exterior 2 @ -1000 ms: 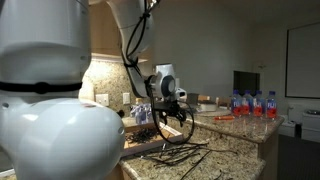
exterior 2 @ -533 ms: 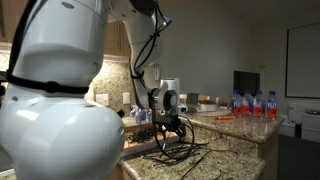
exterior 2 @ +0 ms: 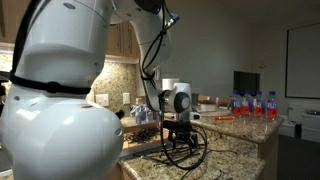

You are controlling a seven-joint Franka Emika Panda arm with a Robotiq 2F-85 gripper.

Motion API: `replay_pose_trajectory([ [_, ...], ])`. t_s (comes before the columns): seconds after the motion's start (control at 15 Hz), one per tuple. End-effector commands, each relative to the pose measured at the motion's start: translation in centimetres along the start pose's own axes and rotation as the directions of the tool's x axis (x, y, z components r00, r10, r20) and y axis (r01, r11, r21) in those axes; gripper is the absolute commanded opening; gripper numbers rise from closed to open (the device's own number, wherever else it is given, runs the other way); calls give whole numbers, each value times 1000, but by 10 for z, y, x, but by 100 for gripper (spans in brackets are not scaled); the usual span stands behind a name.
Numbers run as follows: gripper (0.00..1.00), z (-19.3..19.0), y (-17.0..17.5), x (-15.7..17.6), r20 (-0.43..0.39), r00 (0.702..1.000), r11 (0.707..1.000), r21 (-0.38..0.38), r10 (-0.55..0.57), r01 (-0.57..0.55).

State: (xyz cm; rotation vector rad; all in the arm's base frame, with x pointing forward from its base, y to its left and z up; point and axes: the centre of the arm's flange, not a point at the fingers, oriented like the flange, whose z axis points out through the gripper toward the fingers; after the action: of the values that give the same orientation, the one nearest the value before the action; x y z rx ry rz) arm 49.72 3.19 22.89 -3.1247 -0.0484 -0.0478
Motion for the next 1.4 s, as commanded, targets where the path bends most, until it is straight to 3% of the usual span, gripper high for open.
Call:
replay_pose_trajectory([
  [0.0,100,8,-5,3,29,997,995,66,66,-68],
  [0.27,100,15,-20,10,31,992,984,121,126,-129],
  [0.8,100,30,-20,21,52,987,984,87,150,-154],
  [1.33,100,8,-48,38,51,992,992,-57,112,-109],
])
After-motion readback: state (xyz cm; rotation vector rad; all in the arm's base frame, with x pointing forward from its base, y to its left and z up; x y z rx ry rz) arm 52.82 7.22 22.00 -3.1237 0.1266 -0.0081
